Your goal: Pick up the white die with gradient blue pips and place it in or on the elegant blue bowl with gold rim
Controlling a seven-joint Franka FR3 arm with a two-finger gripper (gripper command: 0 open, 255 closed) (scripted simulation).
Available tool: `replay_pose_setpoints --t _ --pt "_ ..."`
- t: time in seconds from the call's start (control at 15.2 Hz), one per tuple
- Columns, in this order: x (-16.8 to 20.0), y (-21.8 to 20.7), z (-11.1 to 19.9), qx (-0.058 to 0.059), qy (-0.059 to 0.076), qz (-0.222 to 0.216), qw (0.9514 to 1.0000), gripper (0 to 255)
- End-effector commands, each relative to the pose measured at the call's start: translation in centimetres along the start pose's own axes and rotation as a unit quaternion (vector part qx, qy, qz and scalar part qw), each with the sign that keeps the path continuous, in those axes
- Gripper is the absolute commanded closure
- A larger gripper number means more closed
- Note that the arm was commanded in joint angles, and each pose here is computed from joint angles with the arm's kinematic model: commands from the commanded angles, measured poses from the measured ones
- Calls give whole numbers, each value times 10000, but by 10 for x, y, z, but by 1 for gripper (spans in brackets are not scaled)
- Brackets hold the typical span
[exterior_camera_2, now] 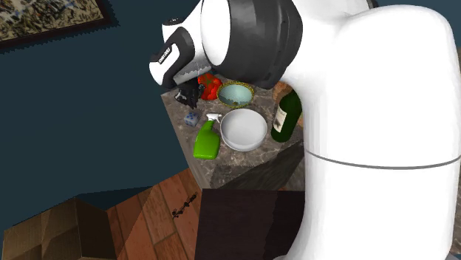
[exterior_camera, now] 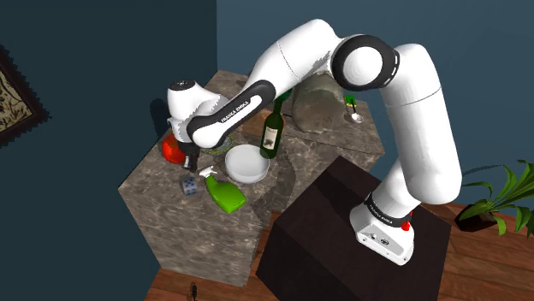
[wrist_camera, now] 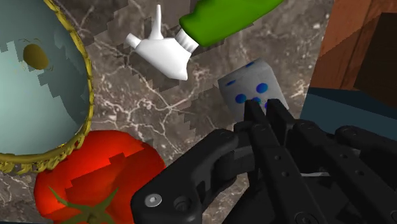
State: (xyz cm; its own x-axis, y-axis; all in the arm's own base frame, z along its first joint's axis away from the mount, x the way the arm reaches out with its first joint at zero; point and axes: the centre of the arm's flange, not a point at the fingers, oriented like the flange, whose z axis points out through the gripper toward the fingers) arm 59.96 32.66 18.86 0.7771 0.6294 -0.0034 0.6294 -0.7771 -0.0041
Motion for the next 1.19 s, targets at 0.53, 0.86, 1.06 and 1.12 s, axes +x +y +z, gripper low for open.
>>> replay_pose_setpoints --t 0.53,0.86,1.06,1.12 --pt "17 -13 51 -47 13 172 9998 0" --pt "19 -14 78 -52 14 190 9998 0" --pt "19 -14 94 -52 14 190 9998 0" --pt "19 -14 97 -52 14 190 9998 0"
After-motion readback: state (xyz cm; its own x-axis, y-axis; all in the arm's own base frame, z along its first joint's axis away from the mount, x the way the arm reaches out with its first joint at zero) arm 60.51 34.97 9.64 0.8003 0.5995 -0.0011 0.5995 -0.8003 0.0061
